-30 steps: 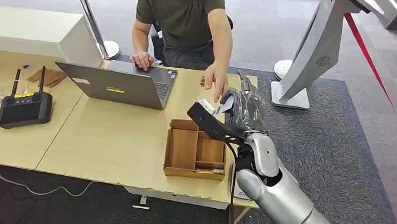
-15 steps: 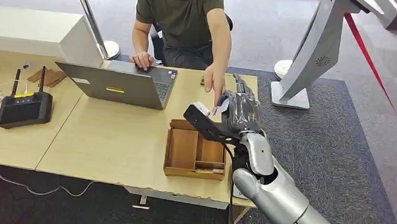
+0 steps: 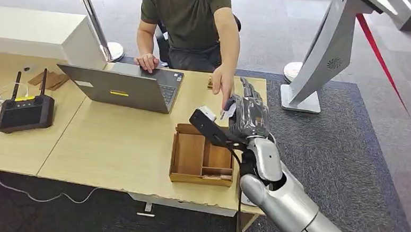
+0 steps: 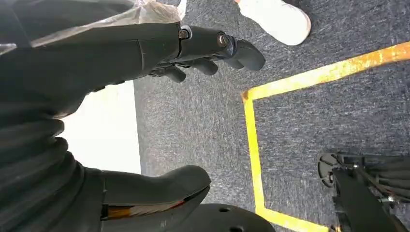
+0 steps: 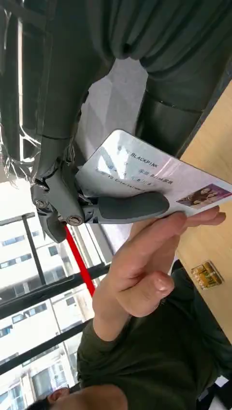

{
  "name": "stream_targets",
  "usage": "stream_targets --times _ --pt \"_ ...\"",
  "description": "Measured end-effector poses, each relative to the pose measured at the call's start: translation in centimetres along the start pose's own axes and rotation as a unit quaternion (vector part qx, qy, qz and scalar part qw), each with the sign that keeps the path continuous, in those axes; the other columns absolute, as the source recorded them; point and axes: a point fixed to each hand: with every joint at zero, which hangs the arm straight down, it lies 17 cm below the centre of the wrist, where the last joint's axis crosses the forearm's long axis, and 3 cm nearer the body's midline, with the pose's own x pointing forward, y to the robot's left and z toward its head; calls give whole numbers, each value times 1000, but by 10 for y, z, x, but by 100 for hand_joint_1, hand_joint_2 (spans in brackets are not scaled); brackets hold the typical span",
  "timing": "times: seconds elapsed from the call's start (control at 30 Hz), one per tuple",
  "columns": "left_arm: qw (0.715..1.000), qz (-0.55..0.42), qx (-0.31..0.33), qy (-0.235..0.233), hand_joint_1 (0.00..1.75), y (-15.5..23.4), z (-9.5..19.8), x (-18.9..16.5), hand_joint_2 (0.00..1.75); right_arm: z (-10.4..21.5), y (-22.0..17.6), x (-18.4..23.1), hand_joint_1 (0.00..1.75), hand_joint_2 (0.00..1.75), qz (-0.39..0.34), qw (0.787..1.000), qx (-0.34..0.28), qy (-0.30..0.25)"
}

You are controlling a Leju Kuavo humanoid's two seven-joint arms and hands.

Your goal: Pass the card to the sensor for recognition and then transmit it.

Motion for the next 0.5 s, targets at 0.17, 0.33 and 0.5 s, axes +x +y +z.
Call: stream_targets --times 0.17,0.33,0.5 --pt "1000 0 0 0 0 0 0 0 175 0 1 0 175 175 1 1000 1 0" --pt "1000 0 0 0 0 0 0 0 175 0 2 0 175 175 1 1000 2 0" --pt "1000 0 0 0 0 0 0 0 175 0 2 0 175 175 1 1000 2 0"
